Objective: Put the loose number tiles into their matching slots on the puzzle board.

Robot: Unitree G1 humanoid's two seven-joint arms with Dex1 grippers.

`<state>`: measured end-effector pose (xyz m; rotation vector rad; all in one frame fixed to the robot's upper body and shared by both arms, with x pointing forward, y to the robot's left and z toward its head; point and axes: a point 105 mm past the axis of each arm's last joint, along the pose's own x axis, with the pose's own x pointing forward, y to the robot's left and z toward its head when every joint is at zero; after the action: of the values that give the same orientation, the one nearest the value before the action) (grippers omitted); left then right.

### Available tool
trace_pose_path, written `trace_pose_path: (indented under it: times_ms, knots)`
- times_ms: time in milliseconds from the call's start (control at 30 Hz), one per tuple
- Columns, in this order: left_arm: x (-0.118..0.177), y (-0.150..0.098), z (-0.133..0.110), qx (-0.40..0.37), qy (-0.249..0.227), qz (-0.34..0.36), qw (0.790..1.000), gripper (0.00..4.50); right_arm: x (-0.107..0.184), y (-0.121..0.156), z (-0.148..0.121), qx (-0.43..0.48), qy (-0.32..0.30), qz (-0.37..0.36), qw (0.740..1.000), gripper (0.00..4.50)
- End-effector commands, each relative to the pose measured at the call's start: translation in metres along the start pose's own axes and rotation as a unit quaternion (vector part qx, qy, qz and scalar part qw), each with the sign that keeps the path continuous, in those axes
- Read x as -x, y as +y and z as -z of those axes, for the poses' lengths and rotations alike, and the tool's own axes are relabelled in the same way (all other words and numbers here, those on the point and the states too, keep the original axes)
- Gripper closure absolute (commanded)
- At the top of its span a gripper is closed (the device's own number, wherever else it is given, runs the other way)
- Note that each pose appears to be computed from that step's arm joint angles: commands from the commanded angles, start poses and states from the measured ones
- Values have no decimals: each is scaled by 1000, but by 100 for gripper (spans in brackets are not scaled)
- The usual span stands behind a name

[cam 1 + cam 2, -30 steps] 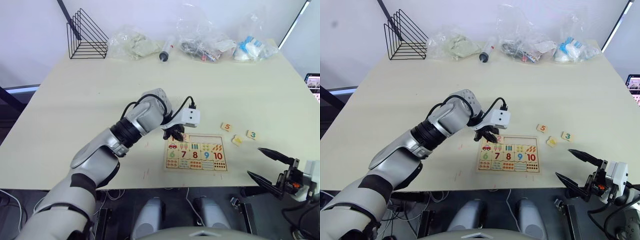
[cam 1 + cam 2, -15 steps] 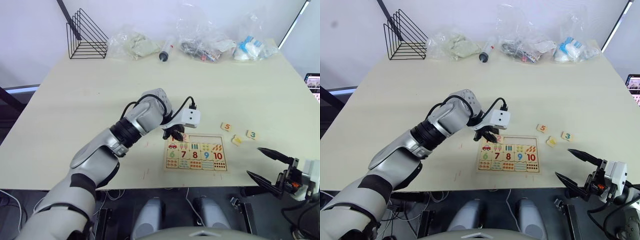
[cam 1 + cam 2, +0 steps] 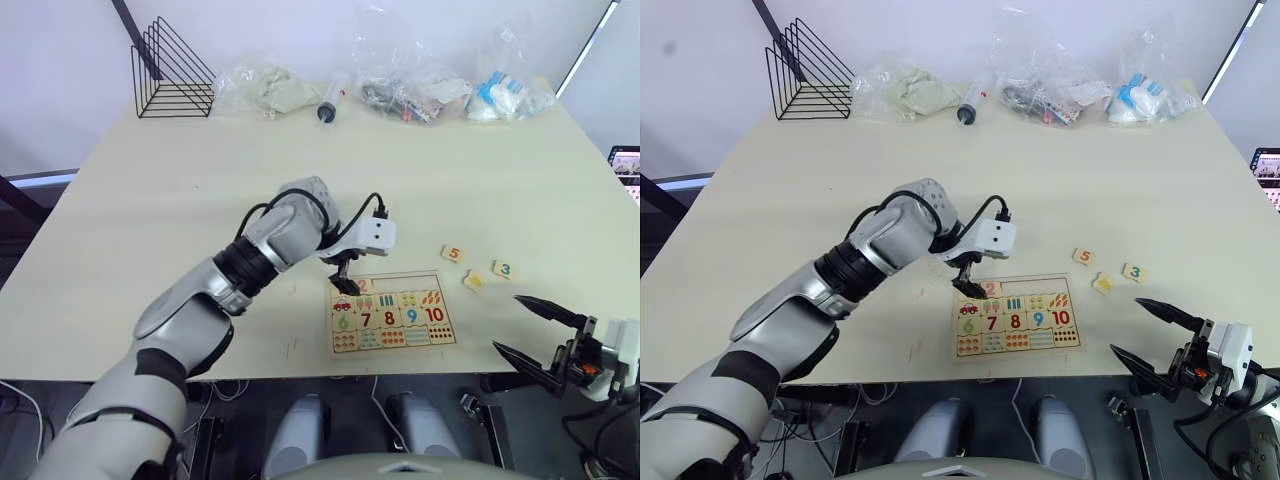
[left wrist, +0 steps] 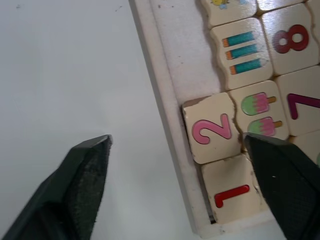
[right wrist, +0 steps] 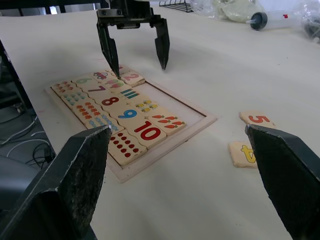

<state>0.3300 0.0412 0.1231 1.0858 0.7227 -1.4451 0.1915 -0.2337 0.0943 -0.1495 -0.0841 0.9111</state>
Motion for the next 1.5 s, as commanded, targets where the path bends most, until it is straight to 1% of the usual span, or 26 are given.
trace_pose_path:
  times_ms: [33, 333, 467, 633, 700, 733, 767, 833, 867, 933, 1000, 1067, 1100, 1133, 1200, 1333, 1500]
  knots:
    - [15, 3, -13, -16, -20, -15, 1000, 6, 0, 0, -4, 12, -8, -2, 1000, 0]
    - [44, 1, -24, -17, -52, -10, 998, 6, 0, 0, -2, 11, -5, -3, 1000, 0]
    - [51, 4, -26, -4, -81, -11, 997, 6, -1, -1, -2, 11, -7, -3, 1000, 0]
    - [53, 6, -18, 0, -124, -20, 992, 6, -1, 0, -2, 9, -7, -4, 1000, 0]
    - [53, 8, -14, 21, -145, -29, 989, 6, -1, 0, -2, 9, -7, -4, 1000, 0]
    - [52, 10, -14, 31, -161, -35, 986, 6, 0, 0, -2, 9, -6, -4, 1000, 0]
    - [52, 11, -15, 39, -190, -37, 980, 6, 0, 0, -2, 9, -6, -4, 1000, 0]
    - [52, 10, -15, 37, -227, -45, 972, 56, 0, -1, -2, 9, -6, -4, 1000, 0]
    - [51, 10, -15, 53, -250, -48, 966, 86, 1, -1, -2, 9, -5, -3, 1000, 0]
    - [48, 10, -10, 67, -270, -64, 958, 170, 1, -2, -3, 10, -5, -3, 1000, 0]
    - [46, 3, -7, 51, -294, -63, 952, 270, 1, -2, -4, 10, -5, -3, 1000, 0]
    - [44, -1, -5, 47, -306, -63, 949, 378, 2, -3, -4, 10, -5, -3, 1000, 0]
    - [40, -2, -2, 53, -312, -66, 946, 414, 1, -3, -4, 10, -5, -4, 1000, 0]
    - [34, -5, 1, 50, -320, -68, 943, 437, 1, -3, -4, 10, -5, -5, 1000, 0]
    - [22, -12, 4, 50, -334, -72, 939, 437, -1, -4, -4, 11, -6, -6, 1000, 0]
    - [11, -19, 7, 46, -336, -73, 938, 437, -1, -5, -4, 10, -7, -7, 1000, 0]
    - [-4, -22, 13, 49, -325, -78, 941, 437, -1, -5, -5, 9, -7, -11, 1000, 0]
